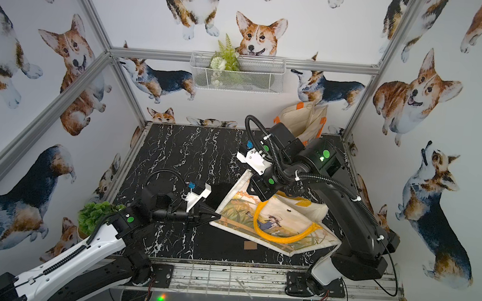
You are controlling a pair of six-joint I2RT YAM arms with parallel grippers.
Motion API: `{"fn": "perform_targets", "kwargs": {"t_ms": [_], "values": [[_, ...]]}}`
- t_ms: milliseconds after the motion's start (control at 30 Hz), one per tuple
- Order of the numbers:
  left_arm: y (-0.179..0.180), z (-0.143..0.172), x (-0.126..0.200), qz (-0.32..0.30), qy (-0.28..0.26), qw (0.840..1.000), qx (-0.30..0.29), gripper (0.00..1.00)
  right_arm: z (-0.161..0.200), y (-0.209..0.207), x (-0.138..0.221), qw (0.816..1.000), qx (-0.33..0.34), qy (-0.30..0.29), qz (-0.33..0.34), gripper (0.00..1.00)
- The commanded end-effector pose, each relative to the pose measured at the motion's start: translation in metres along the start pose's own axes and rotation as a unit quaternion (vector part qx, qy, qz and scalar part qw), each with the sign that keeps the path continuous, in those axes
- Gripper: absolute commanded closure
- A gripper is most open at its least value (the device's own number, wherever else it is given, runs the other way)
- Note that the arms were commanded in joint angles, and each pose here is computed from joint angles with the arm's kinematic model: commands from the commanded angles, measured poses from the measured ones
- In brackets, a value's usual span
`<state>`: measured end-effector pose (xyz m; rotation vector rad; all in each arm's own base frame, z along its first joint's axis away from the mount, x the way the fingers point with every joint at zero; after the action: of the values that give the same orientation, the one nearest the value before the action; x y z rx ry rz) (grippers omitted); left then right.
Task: Put away the canvas bag
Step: Press the canvas bag.
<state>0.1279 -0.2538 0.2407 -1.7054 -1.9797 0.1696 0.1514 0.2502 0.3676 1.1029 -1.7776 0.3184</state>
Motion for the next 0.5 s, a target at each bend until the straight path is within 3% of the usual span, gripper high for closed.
{"fn": "perform_targets", "kwargs": {"t_ms": [0, 200, 300, 467], "values": [[-0.01, 0.005, 0.001, 0.022, 0.017, 1.0, -0.013, 1.0, -0.009, -0.002, 0.002, 1.0, -0.001, -0.026, 0.006, 1.0], [-0.011, 0.004, 0.0, 0.025, 0.01, 1.0, -0.004, 1.0, -0.009, 0.008, 0.004, 0.999, 0.006, -0.035, -0.024, 1.0], [-0.012, 0.0, -0.002, 0.031, -0.003, 1.0, 0.0, 0.67, -0.012, 0.021, 0.003, 0.997, 0.006, -0.041, -0.066, 1.0], [-0.012, -0.005, -0.005, 0.035, -0.005, 0.999, 0.0, 0.57, -0.018, 0.034, 0.005, 0.993, 0.006, -0.049, -0.106, 1.0]]}}
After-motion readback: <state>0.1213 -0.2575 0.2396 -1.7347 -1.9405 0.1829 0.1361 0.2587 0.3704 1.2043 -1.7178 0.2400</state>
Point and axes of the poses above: each gripper's point midway between its finger pads, its own x axis back along the fingers, its own y axis along the line the jaws close on, z = x × y, the point moved 1 cm from there along x, back along the fingers, and after that the axes turned 1 degree about x, right-handed, at the moved point
